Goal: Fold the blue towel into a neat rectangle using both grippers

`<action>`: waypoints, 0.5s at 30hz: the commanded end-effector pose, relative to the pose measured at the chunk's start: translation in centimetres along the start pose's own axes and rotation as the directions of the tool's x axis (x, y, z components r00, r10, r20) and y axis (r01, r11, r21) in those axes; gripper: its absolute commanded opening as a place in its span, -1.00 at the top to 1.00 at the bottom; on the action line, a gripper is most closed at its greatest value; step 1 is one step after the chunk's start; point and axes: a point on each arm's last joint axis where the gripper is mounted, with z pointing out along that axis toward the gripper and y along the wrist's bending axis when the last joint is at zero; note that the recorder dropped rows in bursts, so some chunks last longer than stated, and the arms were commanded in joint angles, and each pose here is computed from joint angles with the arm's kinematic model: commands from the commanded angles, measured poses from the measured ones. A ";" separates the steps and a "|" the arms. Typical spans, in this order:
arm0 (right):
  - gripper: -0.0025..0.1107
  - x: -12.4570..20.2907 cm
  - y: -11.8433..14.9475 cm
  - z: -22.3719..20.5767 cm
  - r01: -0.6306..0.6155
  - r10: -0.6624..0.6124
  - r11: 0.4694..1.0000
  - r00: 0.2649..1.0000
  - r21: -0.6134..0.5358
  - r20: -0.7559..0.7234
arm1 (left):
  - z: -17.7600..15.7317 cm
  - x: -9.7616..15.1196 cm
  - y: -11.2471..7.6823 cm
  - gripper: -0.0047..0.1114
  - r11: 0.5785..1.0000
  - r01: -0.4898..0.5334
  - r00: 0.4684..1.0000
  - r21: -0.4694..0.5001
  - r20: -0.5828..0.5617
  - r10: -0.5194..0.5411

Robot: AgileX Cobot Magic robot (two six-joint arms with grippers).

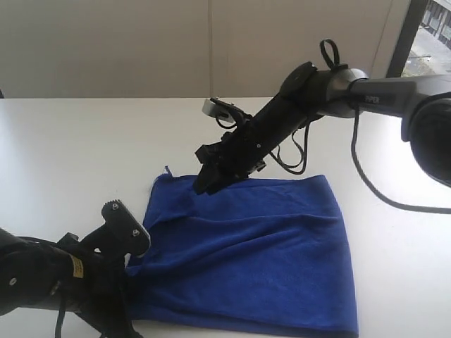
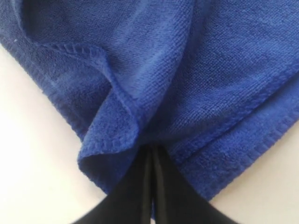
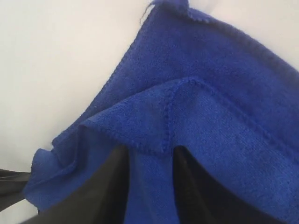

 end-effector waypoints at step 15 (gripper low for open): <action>0.40 0.2 -0.3 3.8 0.036 -0.032 0.996 0.998 0.084 -0.052 | 0.0 2.0 -0.8 0.92 0.998 -0.001 0.986 0.066 -0.169 0.013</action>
